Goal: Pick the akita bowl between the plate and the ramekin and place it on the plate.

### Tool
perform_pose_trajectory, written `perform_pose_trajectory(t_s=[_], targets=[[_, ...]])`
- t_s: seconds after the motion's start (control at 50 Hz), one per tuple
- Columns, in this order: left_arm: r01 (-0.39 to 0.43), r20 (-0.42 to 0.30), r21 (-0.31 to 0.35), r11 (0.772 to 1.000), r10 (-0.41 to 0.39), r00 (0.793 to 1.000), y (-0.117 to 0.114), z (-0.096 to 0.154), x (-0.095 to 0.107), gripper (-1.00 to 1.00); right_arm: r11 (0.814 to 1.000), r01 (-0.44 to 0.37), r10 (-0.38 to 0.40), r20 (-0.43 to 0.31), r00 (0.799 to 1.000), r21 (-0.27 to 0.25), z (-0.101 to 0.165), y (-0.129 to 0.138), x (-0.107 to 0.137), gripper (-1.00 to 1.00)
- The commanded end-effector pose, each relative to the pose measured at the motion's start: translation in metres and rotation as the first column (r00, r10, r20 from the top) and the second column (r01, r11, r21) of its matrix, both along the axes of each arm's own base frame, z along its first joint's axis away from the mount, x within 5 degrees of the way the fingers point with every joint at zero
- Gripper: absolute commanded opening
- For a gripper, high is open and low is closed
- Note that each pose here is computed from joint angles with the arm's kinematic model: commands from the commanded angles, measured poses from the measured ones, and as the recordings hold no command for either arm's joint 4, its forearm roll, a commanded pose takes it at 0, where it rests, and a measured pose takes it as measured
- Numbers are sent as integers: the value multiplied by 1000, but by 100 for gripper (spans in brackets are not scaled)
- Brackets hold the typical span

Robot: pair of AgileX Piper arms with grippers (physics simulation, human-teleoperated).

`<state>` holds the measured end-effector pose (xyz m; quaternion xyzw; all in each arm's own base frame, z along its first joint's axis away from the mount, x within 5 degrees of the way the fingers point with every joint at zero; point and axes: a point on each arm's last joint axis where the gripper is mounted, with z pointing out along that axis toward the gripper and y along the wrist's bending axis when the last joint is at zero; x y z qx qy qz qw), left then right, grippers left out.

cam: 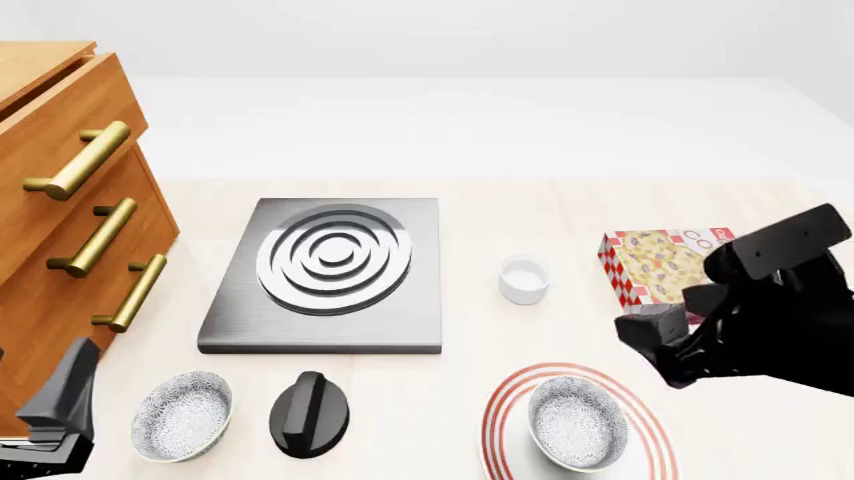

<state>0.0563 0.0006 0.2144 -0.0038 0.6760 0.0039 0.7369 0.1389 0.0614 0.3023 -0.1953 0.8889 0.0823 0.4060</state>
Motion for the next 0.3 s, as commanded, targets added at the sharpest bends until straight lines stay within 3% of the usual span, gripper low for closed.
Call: perform_pose_trajectory(t_s=[0.02,0.14,0.3], targets=[[-4,0,0,1000,4,1000,0,0,0,100,999,18,-20,59,998,33,24,-7,-12,100],[-4,0,0,1000,4,1000,0,0,0,100,999,21,-25,92,995,42,33,-10,-16,100],[-4,0,-1,1000,4,1000,0,0,0,100,999,28,-31,84,996,34,31,-11,-15,100]])
